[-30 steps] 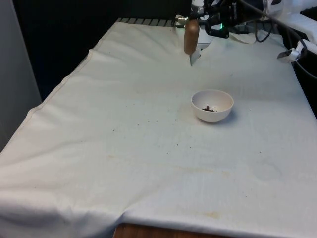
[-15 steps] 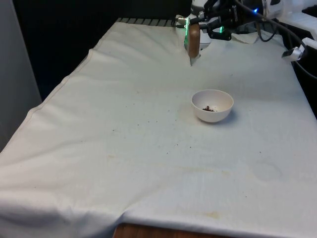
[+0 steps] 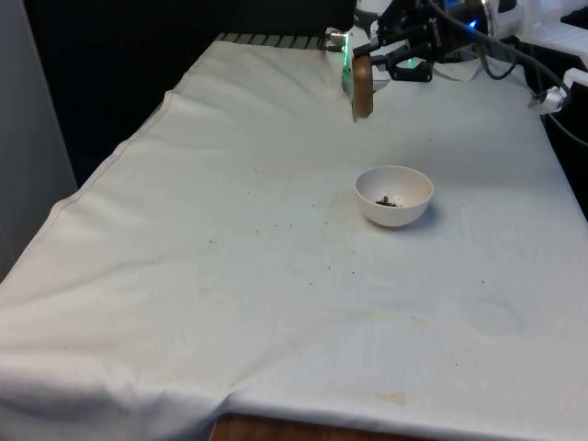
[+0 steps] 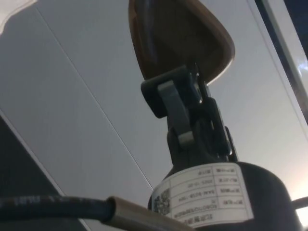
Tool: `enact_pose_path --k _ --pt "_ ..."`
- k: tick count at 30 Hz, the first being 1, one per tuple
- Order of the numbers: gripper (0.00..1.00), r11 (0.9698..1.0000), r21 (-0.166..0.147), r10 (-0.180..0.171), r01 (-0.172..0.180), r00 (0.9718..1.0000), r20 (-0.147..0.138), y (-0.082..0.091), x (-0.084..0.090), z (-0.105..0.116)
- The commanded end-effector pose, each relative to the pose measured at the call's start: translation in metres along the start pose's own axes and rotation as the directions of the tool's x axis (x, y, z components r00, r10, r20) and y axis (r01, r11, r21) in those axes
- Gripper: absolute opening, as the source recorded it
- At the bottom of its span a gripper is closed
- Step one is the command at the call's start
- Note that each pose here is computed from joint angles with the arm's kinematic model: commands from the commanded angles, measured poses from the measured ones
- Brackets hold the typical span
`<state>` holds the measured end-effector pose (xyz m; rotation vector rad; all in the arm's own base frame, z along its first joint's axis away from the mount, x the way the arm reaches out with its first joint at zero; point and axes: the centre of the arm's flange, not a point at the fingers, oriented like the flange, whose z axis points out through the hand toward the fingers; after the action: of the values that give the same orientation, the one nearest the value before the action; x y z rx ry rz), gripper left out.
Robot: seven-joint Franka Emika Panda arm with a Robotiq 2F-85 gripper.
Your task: Pour the coffee beans from the cup into the bowl.
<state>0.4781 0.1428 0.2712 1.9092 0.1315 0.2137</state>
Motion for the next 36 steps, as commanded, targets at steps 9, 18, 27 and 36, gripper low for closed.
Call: enact_pose_path --k 9,18,27,36 --pt "0.04 0.9974 0.07 0.016 -0.018 0.9995 0.029 0.001 0.0 0.011" --pt "0.04 0.9945 0.101 0.025 -0.03 0.9986 0.046 0.003 0.0 0.025" --pt "0.04 0.9883 0.145 0.039 -0.047 0.9974 0.06 0.005 -0.001 0.044" --pt "0.04 0.9805 0.186 0.052 -0.064 0.9961 0.072 0.008 -0.001 0.063"
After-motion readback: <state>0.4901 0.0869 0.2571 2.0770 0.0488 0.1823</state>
